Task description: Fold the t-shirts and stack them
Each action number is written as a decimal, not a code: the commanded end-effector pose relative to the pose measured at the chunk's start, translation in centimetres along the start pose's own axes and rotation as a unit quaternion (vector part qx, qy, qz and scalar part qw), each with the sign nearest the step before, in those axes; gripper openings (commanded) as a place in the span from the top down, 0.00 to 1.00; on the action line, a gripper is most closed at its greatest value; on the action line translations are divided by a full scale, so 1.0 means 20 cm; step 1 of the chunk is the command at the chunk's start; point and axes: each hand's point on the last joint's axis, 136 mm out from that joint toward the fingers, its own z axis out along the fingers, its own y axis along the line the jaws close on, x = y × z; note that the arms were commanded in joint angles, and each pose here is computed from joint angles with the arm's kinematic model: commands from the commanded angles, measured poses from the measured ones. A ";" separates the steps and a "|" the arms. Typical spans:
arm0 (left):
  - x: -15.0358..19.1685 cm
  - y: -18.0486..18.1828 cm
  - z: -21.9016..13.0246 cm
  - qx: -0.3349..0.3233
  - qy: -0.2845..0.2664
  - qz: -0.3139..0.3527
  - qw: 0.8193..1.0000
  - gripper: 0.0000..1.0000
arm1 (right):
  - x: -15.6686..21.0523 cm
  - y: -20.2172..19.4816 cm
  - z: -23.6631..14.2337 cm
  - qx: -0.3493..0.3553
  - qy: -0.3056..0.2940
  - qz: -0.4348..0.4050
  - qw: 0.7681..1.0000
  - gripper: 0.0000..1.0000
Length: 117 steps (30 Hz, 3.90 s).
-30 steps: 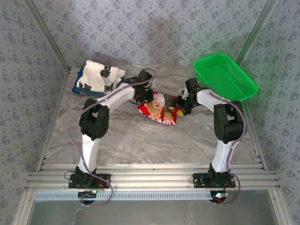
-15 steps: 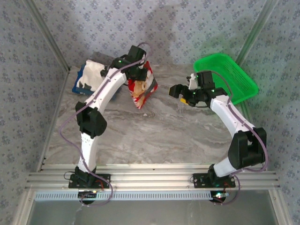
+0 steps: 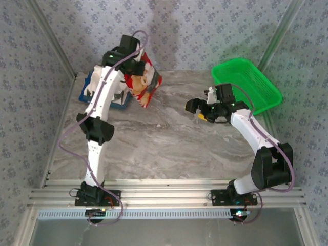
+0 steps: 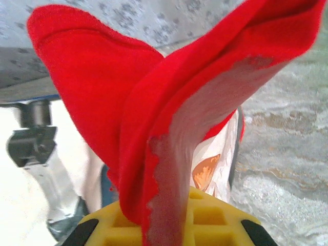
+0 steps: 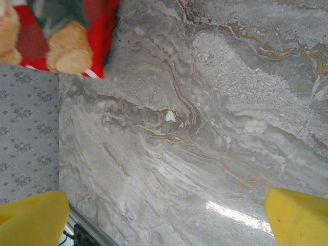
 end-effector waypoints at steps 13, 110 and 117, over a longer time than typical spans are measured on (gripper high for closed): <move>-0.23 0.41 -0.22 0.024 -0.093 -0.070 0.993 1.00 | 0.04 0.04 0.06 -0.008 0.019 -0.007 1.000 0.00; 1.36 0.90 0.10 -0.172 -0.240 -0.120 0.948 0.00 | -0.24 -1.12 -0.30 0.332 -0.366 -0.206 0.845 0.00; 1.36 0.90 0.12 -0.175 -0.213 -0.119 0.954 0.00 | -0.24 -1.09 -0.26 0.337 -0.340 -0.225 0.849 0.00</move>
